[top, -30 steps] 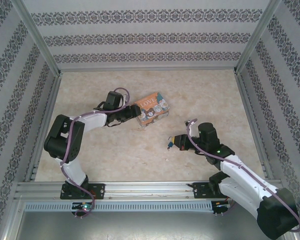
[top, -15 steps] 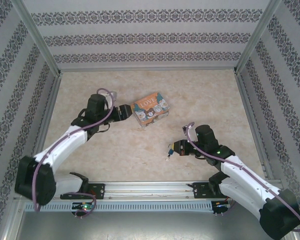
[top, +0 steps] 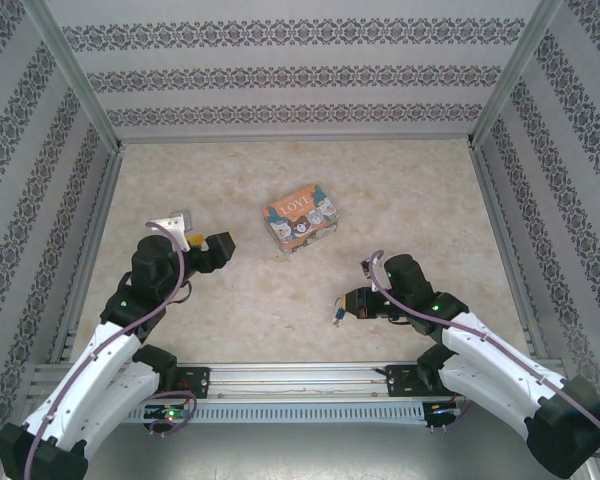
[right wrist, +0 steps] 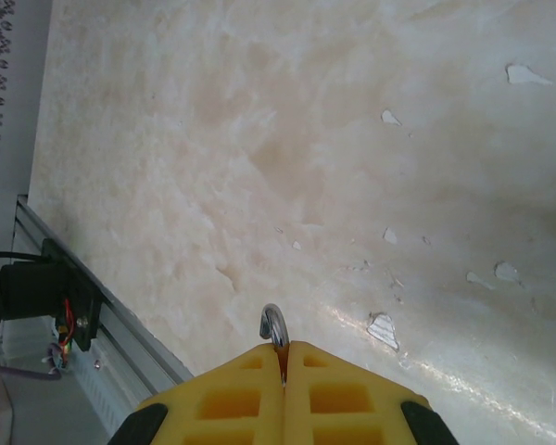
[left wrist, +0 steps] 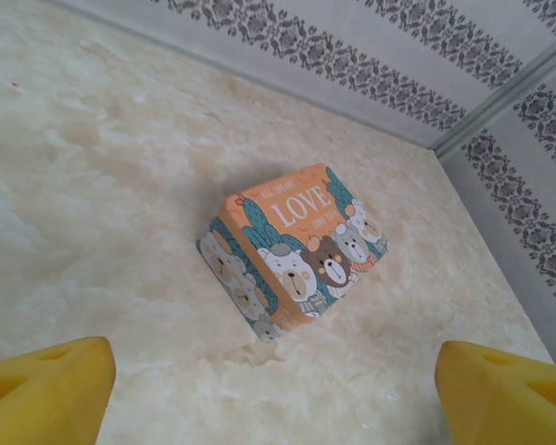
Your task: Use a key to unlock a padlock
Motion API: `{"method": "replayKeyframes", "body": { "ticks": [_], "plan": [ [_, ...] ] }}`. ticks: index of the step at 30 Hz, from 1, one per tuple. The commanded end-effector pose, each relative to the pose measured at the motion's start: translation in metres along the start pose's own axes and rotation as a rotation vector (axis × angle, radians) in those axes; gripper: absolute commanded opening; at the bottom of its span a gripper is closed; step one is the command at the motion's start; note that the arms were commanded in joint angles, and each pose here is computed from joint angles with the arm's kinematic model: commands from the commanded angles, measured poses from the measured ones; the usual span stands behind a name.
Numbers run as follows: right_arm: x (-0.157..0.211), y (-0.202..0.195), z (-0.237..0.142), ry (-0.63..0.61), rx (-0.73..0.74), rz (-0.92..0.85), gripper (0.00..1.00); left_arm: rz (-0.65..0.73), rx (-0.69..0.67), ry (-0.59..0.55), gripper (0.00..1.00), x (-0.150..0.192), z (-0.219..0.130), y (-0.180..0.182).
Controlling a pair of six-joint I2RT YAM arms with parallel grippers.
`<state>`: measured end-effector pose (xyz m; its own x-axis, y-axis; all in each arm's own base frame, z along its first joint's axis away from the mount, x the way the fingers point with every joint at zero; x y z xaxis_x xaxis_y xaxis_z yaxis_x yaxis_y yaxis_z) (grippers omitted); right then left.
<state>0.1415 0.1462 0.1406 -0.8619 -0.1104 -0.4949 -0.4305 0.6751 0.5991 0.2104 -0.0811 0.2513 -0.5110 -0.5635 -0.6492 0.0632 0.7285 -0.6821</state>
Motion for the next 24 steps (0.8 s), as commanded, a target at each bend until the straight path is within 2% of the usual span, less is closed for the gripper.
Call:
{"method": "replayKeyframes", "body": {
  "ticks": [1,11,24],
  "plan": [
    [-0.001,0.002,-0.001,0.006,0.025,0.020,0.00,0.019,-0.042,-0.054,0.92,-0.003,-0.004,0.008],
    [0.005,-0.002,0.009,0.060,0.066,0.025,0.00,0.019,-0.048,-0.059,0.95,-0.002,-0.003,0.011],
    [0.005,-0.010,0.018,0.071,0.096,0.031,0.00,0.032,-0.052,-0.065,0.97,-0.001,-0.002,0.013]
  ]
}}
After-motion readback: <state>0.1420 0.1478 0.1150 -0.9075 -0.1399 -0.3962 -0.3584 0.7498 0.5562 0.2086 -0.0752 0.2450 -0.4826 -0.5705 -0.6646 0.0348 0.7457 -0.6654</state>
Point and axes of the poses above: each hand's point on the last joint's axis, 136 mm out from that joint toward the fingers, its own z axis out along the fingers, its own y axis along the line the jaws close on, x = y × z, the point moved 7 cm from there along -z, back along the fingers, and after that the axes turned 13 degrees about -z, right-handed, at the moved point
